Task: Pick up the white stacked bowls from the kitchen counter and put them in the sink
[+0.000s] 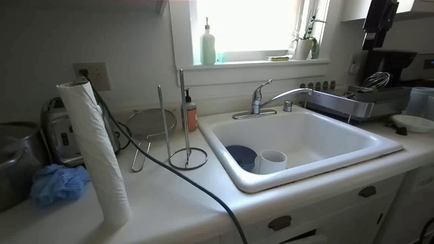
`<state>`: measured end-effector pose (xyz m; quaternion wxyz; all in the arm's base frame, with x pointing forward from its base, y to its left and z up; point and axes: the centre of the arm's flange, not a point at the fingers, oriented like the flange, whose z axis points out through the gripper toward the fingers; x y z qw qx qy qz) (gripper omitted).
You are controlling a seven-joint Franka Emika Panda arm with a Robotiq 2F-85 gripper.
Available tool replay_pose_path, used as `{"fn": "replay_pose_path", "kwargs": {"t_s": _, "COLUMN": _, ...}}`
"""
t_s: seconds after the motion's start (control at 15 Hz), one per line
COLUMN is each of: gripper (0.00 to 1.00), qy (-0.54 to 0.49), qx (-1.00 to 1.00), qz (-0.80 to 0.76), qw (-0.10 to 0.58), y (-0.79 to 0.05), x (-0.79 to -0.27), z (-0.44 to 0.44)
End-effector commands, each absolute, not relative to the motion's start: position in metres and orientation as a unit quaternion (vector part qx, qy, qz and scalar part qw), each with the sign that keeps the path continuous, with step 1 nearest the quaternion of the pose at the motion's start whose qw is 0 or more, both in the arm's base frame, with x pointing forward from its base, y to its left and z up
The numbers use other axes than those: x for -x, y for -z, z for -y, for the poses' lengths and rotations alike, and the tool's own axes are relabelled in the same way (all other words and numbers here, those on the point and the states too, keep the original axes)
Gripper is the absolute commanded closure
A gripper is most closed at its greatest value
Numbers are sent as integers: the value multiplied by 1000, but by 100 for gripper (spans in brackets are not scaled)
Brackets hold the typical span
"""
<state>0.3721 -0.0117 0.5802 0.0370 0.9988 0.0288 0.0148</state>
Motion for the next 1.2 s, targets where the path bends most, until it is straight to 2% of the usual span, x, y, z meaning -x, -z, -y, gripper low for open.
{"fn": "replay_pose_path", "kwargs": {"t_s": 0.0, "gripper": 0, "qy": -15, "qx": -999, "qz": -29, "qw": 37, "y": -580, "x": -372, "z": 12}}
{"fn": "replay_pose_path", "kwargs": {"t_s": 0.6, "gripper": 0, "qy": -9, "qx": -999, "qz": -27, "qw": 33, "y": -577, "x": -373, "z": 20}}
{"fn": "replay_pose_path", "kwargs": {"t_s": 1.13, "gripper": 0, "qy": -17, "qx": -989, "qz": 130, "qw": 60, "y": -526, "x": -365, "z": 174}}
